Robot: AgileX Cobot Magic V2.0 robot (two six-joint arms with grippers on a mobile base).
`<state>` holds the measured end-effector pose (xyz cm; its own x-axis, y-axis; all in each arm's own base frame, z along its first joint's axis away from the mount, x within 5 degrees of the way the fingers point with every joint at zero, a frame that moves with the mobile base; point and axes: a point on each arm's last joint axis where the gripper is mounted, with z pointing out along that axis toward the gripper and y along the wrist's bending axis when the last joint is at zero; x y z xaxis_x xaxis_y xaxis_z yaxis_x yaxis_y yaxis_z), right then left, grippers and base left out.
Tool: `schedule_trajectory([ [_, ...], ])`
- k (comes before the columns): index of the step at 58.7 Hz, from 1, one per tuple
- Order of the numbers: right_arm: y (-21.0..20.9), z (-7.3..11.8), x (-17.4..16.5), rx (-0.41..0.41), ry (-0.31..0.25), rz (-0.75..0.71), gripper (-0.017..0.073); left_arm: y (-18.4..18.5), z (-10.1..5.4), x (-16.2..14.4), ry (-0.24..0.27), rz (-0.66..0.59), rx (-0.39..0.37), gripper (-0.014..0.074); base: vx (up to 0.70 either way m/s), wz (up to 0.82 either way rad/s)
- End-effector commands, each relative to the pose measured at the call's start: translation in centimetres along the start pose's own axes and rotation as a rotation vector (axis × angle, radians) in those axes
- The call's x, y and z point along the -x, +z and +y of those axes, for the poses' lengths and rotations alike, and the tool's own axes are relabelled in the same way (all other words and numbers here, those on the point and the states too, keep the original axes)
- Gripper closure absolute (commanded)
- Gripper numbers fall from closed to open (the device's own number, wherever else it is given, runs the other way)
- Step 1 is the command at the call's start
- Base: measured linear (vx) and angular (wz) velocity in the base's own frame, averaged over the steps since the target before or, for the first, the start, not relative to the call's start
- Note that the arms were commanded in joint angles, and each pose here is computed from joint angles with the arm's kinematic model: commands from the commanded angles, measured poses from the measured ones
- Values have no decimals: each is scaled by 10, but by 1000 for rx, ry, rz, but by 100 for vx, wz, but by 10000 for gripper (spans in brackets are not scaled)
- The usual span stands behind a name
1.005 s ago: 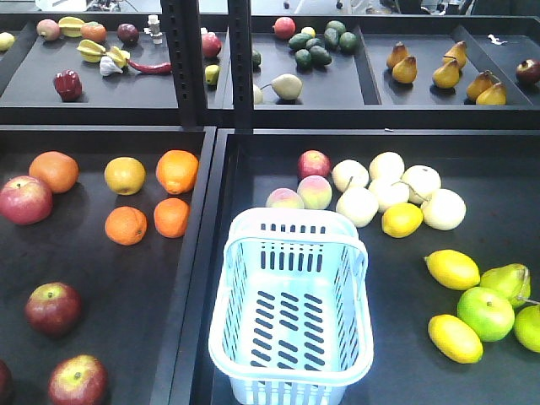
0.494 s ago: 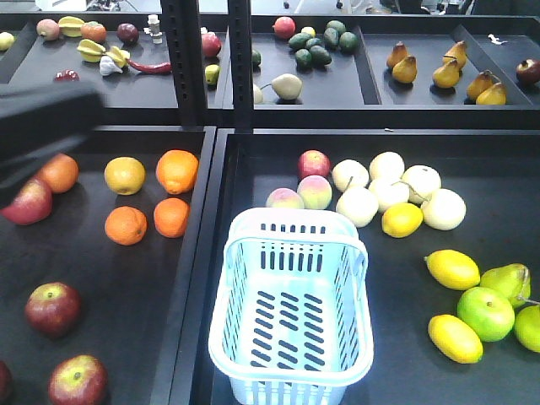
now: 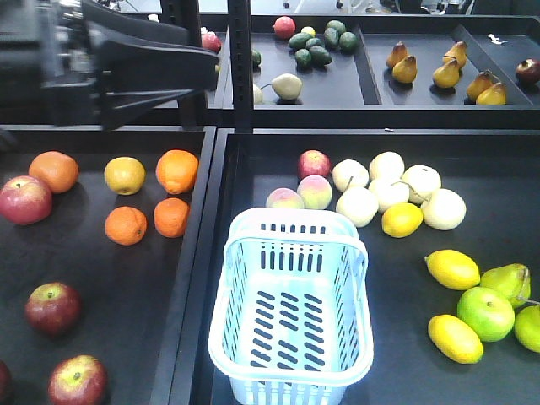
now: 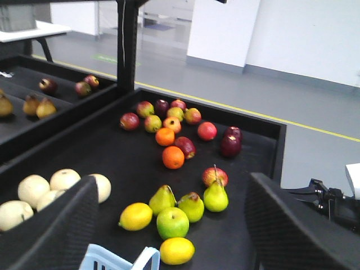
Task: Pick three apples into basket with both arms
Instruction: 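Raise the left arm and swing the left gripper over the basket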
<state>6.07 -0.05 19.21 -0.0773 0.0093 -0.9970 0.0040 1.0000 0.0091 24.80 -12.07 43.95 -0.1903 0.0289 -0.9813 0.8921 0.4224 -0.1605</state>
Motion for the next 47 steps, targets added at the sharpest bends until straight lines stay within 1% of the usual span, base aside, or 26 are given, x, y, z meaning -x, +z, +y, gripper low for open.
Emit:
schedule_trajectory([
  [1, 2, 1, 2, 9, -10, -41, 564, 12, 5, 4, 42, 19, -25, 54, 0, 0],
  [5, 2, 1, 2, 9, -10, -41, 564, 25, 14, -5, 52, 41, -33, 71, 0, 0],
  [8, 2, 1, 2, 9, -10, -41, 564, 34, 18, -11, 35, 63, -66, 81, 0, 0],
  [11, 2, 1, 2, 9, -10, -41, 564, 42, 20, -16, 27, 80, -87, 90, 0, 0],
  [14, 2, 1, 2, 9, -10, -41, 564, 51, 21, -23, 33, 99, -116, 94, 0, 0],
  [20, 2, 1, 2, 9, -10, -41, 564, 61, 24, -32, 14, 121, -139, 94, 0, 0],
  [41, 2, 1, 2, 9, -10, -41, 564, 63, 25, -32, 8, 124, -142, 94, 0, 0],
  [47, 2, 1, 2, 9, -10, -41, 564, 63, 25, -32, -6, 124, -139, 95, 0, 0],
])
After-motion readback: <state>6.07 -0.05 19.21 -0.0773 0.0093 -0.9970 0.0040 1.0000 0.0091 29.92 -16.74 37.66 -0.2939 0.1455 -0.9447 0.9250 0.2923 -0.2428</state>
